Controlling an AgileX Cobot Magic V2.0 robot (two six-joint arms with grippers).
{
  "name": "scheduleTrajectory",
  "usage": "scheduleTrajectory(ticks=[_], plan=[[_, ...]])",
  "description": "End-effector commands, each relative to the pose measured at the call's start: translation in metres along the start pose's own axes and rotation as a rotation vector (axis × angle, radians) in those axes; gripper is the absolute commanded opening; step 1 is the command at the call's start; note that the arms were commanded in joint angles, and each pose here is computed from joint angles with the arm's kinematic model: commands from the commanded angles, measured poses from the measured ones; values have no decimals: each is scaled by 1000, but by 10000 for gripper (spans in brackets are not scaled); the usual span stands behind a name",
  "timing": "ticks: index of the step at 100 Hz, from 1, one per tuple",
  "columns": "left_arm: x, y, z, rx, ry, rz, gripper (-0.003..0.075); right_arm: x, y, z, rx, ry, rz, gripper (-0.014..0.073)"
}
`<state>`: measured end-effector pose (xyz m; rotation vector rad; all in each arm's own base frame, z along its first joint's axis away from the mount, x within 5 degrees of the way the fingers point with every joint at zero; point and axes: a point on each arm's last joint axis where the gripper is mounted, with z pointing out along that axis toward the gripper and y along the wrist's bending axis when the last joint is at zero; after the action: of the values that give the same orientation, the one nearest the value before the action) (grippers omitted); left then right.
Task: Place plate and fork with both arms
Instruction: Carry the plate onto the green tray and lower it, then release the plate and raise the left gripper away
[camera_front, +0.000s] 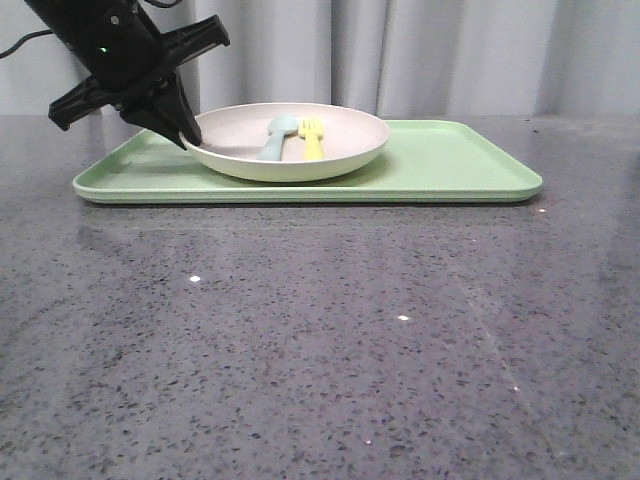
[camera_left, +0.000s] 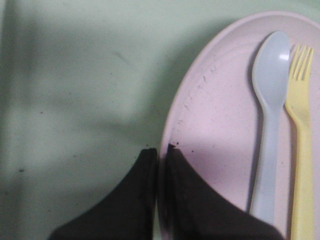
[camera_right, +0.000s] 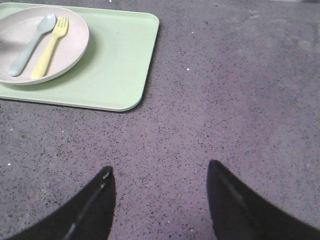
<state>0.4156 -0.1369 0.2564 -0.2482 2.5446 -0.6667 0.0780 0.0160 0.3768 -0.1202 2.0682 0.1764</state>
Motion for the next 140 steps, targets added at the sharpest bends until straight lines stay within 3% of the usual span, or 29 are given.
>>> scheduleTrajectory(ticks=[1,46,55,75,84,108,140], plan=[[-8,-20,-25,70,-90,-8,-21,-15,0,-4,9,-93,-2,418],[-6,-19,-24,66,-81,-10,6,-15,0,-4,9,-94,-2,418],[-6,-19,-24,67,-85,-10,98,-15,0,-4,9,-94,-3,418],[-6,-19,-25,69,-86,-11,393,-15,0,-4,9,-94,-3,418],[-7,-20,-28,72,-91,-9,454,-15,0,-4,9,-94,-3,418],[-14,-29,-65,59,-202,93,460,-15,0,-4,9,-93,-3,418],[-11,-41,-166,-39,-450,347,459,-14,0,-4,9,-82,-3,418]])
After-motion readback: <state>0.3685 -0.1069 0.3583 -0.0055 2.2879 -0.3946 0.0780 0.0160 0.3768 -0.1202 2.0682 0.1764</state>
